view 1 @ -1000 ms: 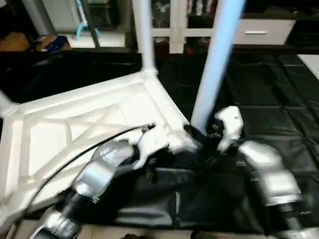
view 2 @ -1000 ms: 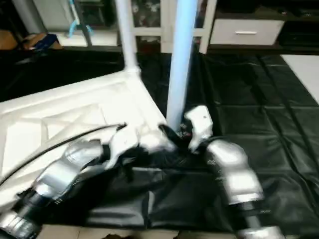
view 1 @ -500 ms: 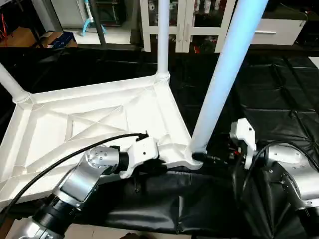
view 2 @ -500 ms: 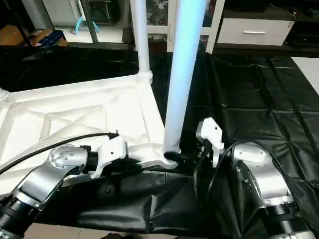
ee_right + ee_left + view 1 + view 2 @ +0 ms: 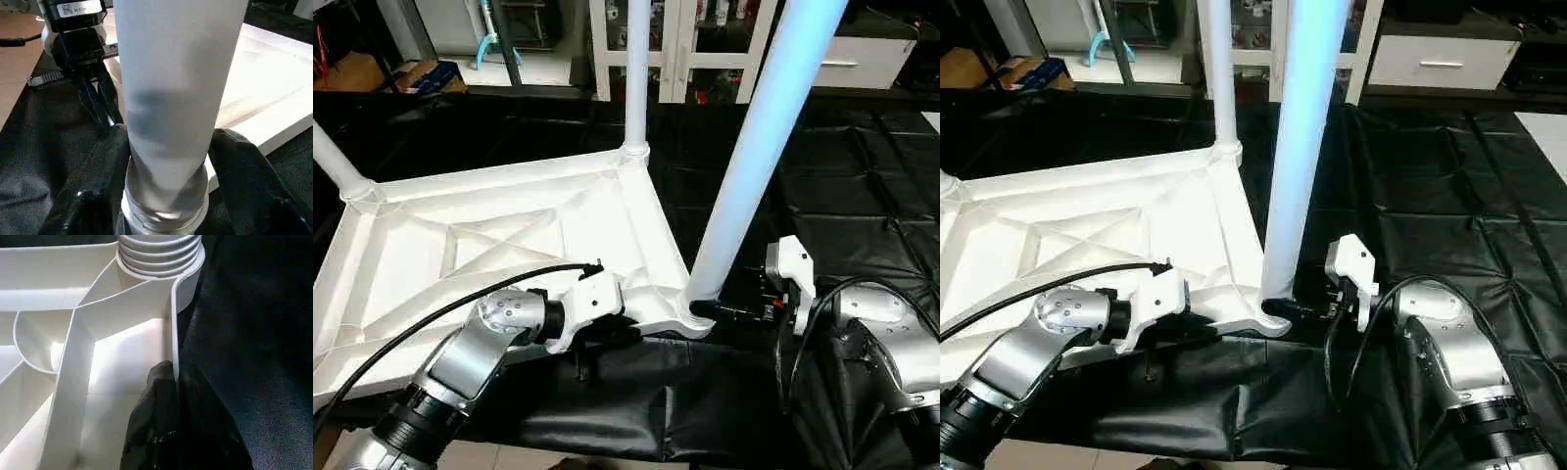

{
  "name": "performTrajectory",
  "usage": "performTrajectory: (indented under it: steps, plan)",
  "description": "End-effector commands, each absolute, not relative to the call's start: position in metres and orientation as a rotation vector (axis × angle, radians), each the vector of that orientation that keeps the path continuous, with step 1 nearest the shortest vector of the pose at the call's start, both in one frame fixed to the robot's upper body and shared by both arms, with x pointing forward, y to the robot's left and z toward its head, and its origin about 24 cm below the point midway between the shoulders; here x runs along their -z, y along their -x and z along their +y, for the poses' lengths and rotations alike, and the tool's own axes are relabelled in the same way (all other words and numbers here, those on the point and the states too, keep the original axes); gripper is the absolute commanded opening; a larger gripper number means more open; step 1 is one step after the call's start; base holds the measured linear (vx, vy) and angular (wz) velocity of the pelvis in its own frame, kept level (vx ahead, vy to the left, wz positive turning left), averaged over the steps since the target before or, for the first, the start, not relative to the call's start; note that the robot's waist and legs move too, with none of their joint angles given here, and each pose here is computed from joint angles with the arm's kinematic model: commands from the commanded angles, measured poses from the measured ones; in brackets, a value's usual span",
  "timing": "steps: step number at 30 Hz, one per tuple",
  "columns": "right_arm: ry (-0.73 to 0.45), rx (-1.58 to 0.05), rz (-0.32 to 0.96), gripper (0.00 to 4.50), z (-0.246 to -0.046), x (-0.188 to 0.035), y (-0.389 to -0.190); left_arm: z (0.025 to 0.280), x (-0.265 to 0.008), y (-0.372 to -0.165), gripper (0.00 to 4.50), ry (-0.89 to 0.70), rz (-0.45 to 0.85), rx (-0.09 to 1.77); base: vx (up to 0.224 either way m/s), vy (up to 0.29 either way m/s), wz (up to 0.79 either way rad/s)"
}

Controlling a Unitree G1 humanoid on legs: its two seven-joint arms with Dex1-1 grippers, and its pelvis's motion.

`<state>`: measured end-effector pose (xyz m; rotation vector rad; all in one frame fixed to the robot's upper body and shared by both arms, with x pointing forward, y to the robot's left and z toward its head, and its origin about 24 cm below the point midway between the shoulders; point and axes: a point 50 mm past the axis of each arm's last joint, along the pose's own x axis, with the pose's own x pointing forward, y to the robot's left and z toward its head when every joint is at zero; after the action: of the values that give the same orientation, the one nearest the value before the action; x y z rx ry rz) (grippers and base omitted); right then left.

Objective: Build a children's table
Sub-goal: Rotate leg to tighten

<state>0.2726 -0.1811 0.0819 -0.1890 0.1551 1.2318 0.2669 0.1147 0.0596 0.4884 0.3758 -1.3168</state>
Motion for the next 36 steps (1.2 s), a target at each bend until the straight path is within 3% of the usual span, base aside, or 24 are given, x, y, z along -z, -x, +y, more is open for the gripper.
performTrajectory:
  steps: [1, 5, 18, 22, 25, 27, 33, 35, 36]
  plan:
    - [0.205, -1.253, 0.145, 2.3, -0.18, -0.084, -0.273, 0.118, -0.046, -0.257, 0.0, -0.496, 0.459, 1.352, 0.0, 0.0, 0.0]
    - [0.197, -1.254, 0.147, 2.0, -0.18, -0.083, -0.273, 0.118, -0.046, -0.257, 0.0, -0.496, 0.46, 1.353, 0.0, 0.0, 0.0]
    - [0.115, -0.89, 0.183, 1.88, -0.152, -0.058, -0.285, 0.097, -0.049, -0.287, 0.0, -0.516, 0.389, 1.152, 0.0, 0.0, 0.0]
    - [0.12, -0.471, 0.212, 1.88, -0.151, -0.046, -0.3, 0.081, -0.054, -0.308, 0.0, -0.512, 0.337, 0.958, 0.0, 0.0, 0.0]
    - [0.086, -0.347, 0.223, 1.88, -0.146, -0.042, -0.302, 0.073, -0.055, -0.315, 0.0, -0.495, 0.316, 0.899, 0.0, 0.0, 0.0]
    - [0.079, -0.359, 0.184, 1.88, -0.133, -0.045, -0.303, 0.066, -0.056, -0.317, 0.0, -0.488, 0.299, 0.885, 0.0, 0.0, 0.0]
    - [-0.012, -0.48, 0.072, 1.88, -0.117, -0.064, -0.305, 0.066, -0.057, -0.317, 0.0, -0.491, 0.289, 0.903, 0.0, 0.0, 0.0]
    - [-0.053, -0.573, 0.029, 2.57, -0.112, -0.072, -0.301, 0.069, -0.055, -0.315, 0.0, -0.494, 0.298, 0.923, 0.0, 0.0, 0.0]
    - [-0.053, -0.601, 0.016, 2.57, -0.112, -0.075, -0.3, 0.07, -0.054, -0.314, 0.0, -0.495, 0.303, 0.931, 0.0, 0.0, 0.0]
